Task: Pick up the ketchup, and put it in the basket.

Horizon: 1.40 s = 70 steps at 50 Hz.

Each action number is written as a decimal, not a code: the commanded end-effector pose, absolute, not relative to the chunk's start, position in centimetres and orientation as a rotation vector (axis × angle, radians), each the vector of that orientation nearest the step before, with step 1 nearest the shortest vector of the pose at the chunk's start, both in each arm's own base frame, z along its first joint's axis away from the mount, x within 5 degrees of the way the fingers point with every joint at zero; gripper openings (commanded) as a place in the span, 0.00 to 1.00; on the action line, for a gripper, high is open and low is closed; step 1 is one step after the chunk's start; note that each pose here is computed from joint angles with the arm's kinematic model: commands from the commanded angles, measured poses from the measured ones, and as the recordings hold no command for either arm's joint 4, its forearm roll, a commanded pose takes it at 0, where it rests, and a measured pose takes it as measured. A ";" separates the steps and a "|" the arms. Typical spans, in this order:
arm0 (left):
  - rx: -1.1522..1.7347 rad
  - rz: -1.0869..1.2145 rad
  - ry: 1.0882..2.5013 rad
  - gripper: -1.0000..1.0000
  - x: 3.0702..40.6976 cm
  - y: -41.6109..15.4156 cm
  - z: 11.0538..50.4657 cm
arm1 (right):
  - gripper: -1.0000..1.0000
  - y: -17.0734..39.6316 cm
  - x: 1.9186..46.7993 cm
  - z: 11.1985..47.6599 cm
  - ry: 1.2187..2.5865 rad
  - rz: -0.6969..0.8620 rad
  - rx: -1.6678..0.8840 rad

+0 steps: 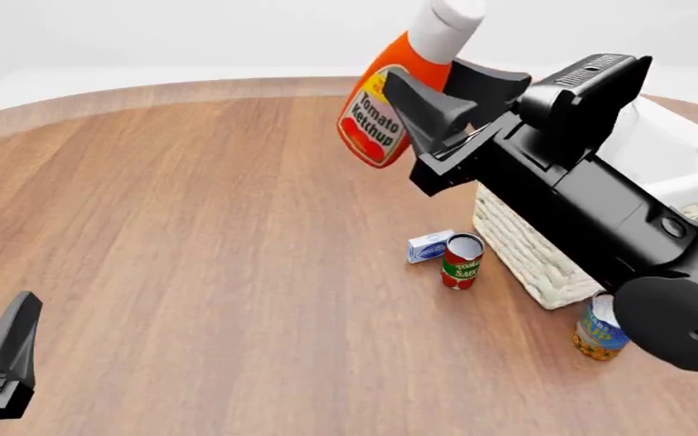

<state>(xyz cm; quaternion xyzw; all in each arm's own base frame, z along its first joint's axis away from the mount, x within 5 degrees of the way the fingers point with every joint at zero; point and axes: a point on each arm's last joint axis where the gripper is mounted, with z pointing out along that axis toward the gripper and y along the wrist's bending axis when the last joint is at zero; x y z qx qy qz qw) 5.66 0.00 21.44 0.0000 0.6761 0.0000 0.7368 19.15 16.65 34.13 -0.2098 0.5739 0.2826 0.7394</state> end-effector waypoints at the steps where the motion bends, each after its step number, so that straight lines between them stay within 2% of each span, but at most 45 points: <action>1: 0.000 0.000 1.485 1.00 5.7 0.0 21.4 | 0.00 15.1 19.1 34.8 1.244 0.598 -0.411; 38: 0.000 0.000 1.485 1.00 5.7 0.0 21.4 | 0.00 8.4 18.0 35.8 1.219 0.417 -0.245; 53: 0.000 0.000 1.485 1.00 5.7 0.0 21.4 | 0.00 7.2 17.4 36.2 1.204 0.392 -0.203; 70: 0.000 0.000 1.485 1.00 5.7 0.0 21.4 | 0.00 3.6 16.8 36.1 1.199 0.271 -0.064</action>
